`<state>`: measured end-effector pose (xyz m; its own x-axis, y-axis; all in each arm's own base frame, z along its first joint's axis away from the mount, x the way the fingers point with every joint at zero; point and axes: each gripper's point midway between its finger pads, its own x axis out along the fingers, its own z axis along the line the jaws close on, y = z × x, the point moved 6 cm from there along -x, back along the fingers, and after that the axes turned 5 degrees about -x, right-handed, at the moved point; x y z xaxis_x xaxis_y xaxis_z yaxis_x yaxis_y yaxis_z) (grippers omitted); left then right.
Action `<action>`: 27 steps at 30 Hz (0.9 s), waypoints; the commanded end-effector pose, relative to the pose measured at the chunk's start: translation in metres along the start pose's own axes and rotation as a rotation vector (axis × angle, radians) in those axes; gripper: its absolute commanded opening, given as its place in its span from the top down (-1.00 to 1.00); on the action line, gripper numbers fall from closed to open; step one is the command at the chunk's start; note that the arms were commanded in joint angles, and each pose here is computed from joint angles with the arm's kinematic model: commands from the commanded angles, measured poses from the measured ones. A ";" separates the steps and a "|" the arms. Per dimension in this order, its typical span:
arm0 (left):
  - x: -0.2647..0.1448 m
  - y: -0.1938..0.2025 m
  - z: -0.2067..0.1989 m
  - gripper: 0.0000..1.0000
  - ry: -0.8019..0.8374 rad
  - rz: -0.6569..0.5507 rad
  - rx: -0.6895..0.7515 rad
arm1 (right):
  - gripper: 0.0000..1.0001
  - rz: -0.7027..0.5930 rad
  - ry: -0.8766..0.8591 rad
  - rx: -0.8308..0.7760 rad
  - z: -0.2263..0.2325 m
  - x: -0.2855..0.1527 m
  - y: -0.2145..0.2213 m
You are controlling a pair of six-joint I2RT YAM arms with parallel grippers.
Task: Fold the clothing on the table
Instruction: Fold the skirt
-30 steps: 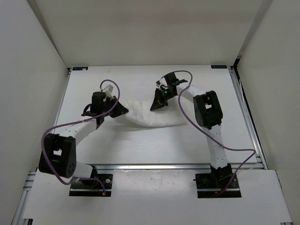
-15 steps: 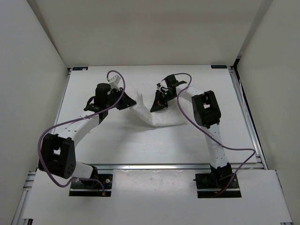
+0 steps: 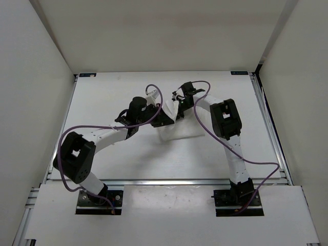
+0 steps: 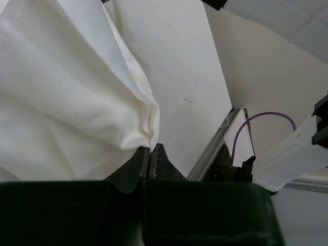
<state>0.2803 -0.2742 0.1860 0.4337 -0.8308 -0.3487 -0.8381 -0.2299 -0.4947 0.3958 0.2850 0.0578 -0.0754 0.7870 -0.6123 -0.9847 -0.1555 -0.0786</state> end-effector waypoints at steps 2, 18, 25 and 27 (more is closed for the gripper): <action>0.012 -0.021 -0.034 1.00 0.119 -0.035 0.033 | 1.00 -0.002 0.021 0.032 -0.023 0.006 0.001; 0.029 -0.026 -0.019 1.00 0.084 -0.053 -0.005 | 0.75 -0.166 -0.027 -0.009 0.003 -0.063 -0.013; 0.024 -0.028 -0.012 1.00 0.062 -0.076 -0.010 | 0.76 -0.264 -0.033 0.030 -0.003 -0.108 -0.010; 0.024 -0.030 -0.014 1.00 0.065 -0.077 -0.007 | 0.78 -0.296 0.005 0.043 -0.010 -0.123 -0.008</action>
<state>0.3113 -0.2980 0.1799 0.4424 -0.8385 -0.3181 -0.8409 -0.2646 -0.4720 0.4093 0.2000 0.0960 0.1283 0.8010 -0.5848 -0.9894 0.0631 -0.1307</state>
